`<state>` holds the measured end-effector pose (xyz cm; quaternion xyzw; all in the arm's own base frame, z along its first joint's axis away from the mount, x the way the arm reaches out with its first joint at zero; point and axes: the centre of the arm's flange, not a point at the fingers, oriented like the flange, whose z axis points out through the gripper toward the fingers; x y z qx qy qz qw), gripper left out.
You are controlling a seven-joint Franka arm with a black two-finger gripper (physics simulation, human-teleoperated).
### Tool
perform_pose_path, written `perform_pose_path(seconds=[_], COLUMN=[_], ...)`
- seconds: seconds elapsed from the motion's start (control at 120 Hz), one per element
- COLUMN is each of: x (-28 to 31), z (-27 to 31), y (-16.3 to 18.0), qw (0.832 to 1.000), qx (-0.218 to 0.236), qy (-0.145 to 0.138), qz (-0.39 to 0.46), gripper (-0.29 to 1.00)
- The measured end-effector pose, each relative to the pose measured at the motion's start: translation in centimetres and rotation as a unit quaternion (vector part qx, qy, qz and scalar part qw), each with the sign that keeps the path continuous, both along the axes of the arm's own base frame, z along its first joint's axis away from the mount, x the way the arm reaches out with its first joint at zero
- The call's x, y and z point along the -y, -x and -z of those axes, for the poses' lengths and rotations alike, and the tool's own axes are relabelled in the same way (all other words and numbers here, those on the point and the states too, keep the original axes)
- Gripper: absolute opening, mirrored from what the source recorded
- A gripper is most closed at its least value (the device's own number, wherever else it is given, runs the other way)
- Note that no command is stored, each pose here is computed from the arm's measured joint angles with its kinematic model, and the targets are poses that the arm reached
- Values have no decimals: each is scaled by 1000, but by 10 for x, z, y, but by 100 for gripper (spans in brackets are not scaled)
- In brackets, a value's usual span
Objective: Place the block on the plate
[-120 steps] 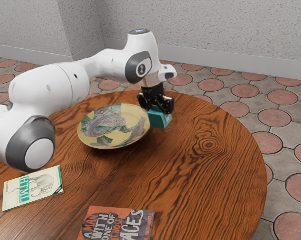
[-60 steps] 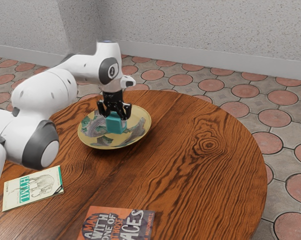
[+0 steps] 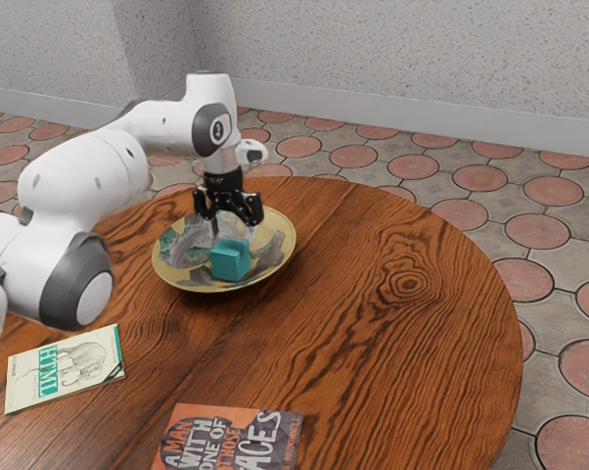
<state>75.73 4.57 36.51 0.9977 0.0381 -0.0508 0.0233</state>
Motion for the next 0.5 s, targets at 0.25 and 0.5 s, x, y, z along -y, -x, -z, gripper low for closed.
perform_pose_path(seconds=[0.25, 0.5], x=[116, 107], z=[-148, -212], y=[116, 215], qw=[994, 993], qx=[8, 4], qy=[27, -23], qz=[106, 117], gripper=[68, 70])
